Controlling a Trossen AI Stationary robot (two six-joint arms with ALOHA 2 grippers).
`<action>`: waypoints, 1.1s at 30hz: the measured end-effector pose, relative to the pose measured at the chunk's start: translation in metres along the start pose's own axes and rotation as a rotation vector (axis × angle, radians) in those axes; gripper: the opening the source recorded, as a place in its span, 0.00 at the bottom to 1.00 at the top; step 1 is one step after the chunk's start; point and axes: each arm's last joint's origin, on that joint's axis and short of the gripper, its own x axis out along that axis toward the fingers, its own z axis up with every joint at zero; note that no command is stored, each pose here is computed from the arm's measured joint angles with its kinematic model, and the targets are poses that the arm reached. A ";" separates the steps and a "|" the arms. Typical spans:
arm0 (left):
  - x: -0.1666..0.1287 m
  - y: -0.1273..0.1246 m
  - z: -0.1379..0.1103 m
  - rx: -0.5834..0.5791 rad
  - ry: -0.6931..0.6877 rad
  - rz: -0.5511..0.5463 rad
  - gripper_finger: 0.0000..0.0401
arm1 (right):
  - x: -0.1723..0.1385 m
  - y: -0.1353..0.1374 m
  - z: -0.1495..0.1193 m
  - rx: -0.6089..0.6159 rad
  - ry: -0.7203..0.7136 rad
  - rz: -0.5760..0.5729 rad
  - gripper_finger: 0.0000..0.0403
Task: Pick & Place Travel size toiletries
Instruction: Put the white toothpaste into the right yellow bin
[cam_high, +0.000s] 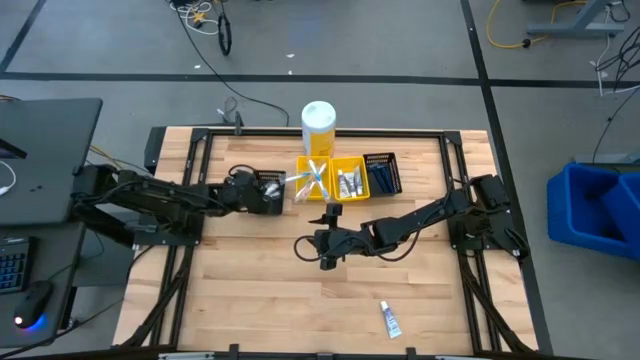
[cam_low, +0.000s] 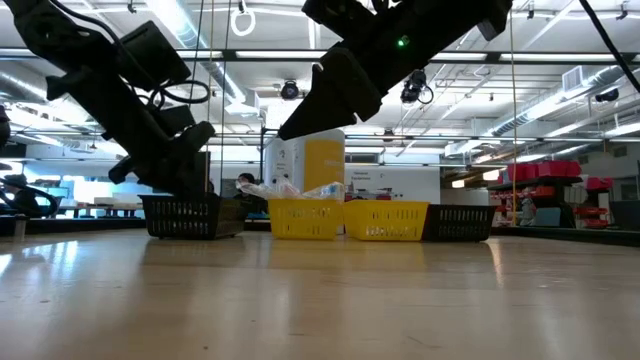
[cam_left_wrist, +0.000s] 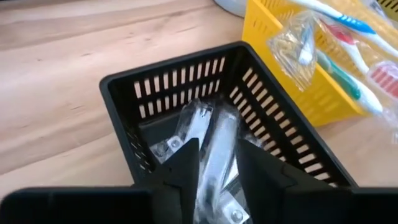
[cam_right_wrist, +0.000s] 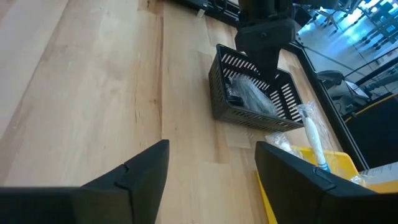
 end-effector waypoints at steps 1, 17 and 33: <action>0.000 0.000 0.000 0.000 0.005 -0.003 0.29 | 0.000 0.000 0.000 0.000 0.000 0.000 0.62; -0.002 -0.015 0.009 0.019 0.028 -0.197 0.39 | 0.000 0.003 -0.006 0.042 0.047 0.066 0.59; -0.040 -0.068 0.019 0.205 -0.017 -0.493 0.39 | -0.012 0.020 -0.018 0.304 0.188 0.092 0.62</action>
